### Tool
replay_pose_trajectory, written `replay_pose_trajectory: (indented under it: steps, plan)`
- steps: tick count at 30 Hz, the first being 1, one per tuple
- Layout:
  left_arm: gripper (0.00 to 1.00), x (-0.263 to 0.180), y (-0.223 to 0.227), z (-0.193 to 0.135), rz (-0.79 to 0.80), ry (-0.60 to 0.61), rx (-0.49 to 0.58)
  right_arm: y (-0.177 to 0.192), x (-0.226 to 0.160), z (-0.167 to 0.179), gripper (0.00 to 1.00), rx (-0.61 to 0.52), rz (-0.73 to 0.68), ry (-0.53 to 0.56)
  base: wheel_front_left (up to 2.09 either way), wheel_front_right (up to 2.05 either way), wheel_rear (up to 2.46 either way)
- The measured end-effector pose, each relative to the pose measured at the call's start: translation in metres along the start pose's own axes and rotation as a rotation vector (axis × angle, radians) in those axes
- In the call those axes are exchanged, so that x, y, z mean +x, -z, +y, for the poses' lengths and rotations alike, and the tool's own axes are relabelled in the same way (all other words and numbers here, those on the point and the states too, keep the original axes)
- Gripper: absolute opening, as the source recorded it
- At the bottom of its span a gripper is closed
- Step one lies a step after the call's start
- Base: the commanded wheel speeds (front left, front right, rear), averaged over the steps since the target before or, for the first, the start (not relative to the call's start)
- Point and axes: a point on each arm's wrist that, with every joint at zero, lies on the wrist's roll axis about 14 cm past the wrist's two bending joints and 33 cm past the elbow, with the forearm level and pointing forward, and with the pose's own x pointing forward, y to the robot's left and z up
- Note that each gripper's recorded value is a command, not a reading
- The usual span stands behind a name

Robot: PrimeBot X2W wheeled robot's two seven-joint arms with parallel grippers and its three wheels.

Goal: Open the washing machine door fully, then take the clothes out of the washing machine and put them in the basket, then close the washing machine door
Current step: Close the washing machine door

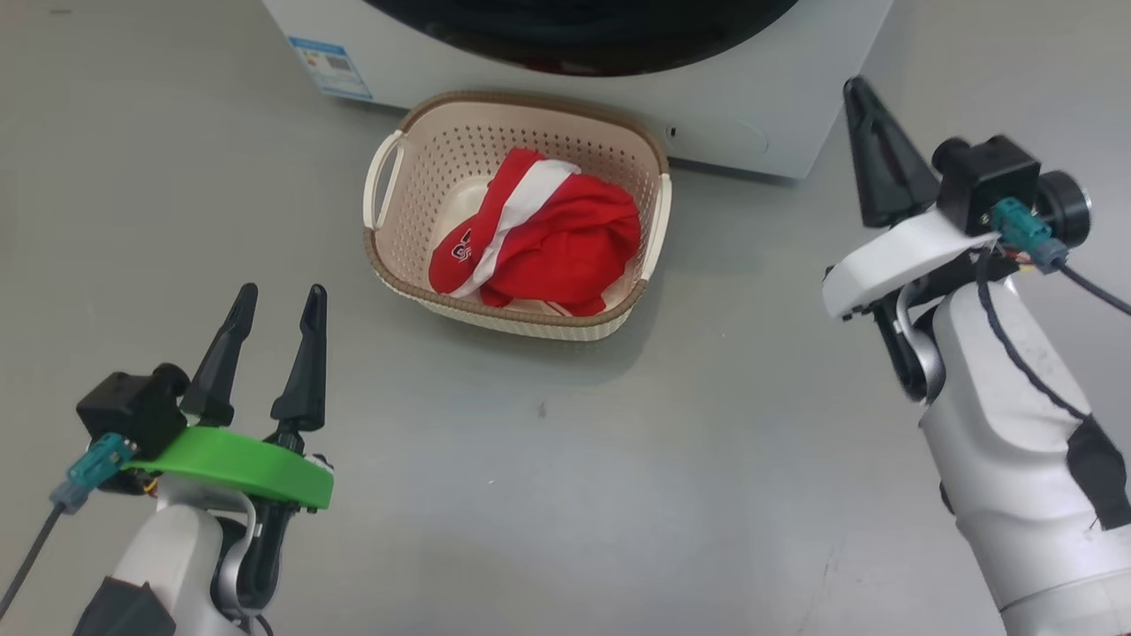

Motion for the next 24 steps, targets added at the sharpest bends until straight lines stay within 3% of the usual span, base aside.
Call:
replay_pose_trajectory:
  steps: [8, 18, 24]
  plan:
    - [1.0, -0.013, 0.004, -0.017, 0.01, 0.045, -0.016, -0.017, -0.047, -0.005, 0.0, -0.002, -0.009, 0.062, 0.0, 0.0, 0.0]
    - [1.0, -0.012, -0.005, -0.048, -0.021, 0.137, -0.014, -0.049, -0.106, -0.047, 0.0, 0.032, -0.088, 0.261, 0.0, 0.0, 0.0]
    - [1.0, -0.013, -0.007, -0.057, -0.028, 0.162, -0.015, -0.053, -0.135, -0.054, 0.0, 0.039, -0.105, 0.316, 0.0, 0.0, 0.0]
